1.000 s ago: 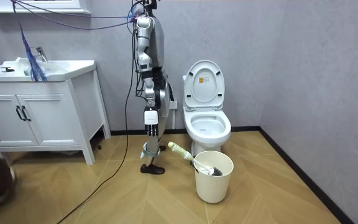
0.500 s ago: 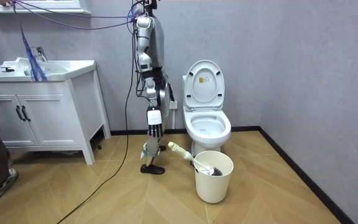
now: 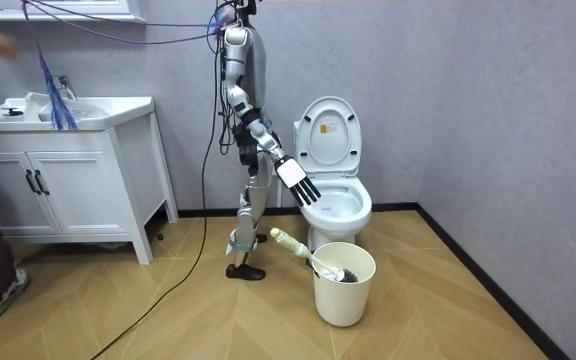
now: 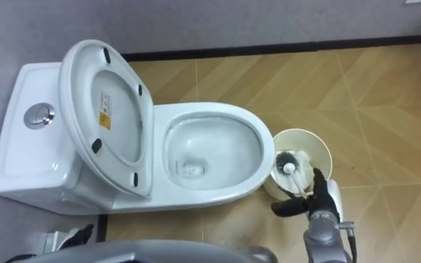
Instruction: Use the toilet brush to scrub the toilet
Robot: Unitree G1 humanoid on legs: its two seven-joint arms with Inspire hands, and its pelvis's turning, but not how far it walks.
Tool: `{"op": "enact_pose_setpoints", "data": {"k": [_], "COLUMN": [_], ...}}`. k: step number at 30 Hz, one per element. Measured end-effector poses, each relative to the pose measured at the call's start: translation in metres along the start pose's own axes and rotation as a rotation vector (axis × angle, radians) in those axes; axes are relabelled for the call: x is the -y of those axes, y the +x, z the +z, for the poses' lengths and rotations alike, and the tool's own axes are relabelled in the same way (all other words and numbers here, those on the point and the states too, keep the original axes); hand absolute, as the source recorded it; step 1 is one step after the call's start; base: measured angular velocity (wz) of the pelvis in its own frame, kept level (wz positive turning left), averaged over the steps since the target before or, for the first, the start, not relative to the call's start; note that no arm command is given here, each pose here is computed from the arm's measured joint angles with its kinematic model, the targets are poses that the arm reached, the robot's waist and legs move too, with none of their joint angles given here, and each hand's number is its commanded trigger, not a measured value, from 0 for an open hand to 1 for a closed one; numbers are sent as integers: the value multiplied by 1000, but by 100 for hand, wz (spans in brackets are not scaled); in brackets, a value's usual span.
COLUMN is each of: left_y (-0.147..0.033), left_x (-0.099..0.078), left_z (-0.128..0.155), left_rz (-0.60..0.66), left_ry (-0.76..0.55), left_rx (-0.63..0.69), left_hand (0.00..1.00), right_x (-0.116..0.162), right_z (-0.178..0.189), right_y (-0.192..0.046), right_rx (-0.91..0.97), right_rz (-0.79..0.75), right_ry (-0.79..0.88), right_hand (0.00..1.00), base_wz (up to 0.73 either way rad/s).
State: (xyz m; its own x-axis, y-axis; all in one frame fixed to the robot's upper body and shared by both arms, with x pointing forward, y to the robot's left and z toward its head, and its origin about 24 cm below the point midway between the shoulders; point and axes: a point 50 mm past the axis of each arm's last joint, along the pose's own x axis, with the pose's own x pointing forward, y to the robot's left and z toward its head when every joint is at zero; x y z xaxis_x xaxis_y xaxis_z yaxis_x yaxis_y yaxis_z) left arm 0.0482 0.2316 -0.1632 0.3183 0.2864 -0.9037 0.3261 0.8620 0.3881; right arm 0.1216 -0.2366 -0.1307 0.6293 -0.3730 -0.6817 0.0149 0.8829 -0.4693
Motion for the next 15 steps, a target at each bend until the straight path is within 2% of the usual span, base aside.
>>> {"op": "enact_pose_setpoints", "data": {"k": [9, 15], "left_y": [2, 4], "left_x": [-9, -14], "left_z": [8, 17], "left_rz": [39, 50], "left_ry": [-69, -126], "left_rx": [47, 72], "left_hand": [0, 0], "right_x": [8, 12], "right_z": [23, 27], "right_y": [5, 11], "right_rx": [93, 63], "right_rz": [-118, -211], "right_ry": [48, 132], "right_hand": [0, 0], "base_wz": [5, 16]}}
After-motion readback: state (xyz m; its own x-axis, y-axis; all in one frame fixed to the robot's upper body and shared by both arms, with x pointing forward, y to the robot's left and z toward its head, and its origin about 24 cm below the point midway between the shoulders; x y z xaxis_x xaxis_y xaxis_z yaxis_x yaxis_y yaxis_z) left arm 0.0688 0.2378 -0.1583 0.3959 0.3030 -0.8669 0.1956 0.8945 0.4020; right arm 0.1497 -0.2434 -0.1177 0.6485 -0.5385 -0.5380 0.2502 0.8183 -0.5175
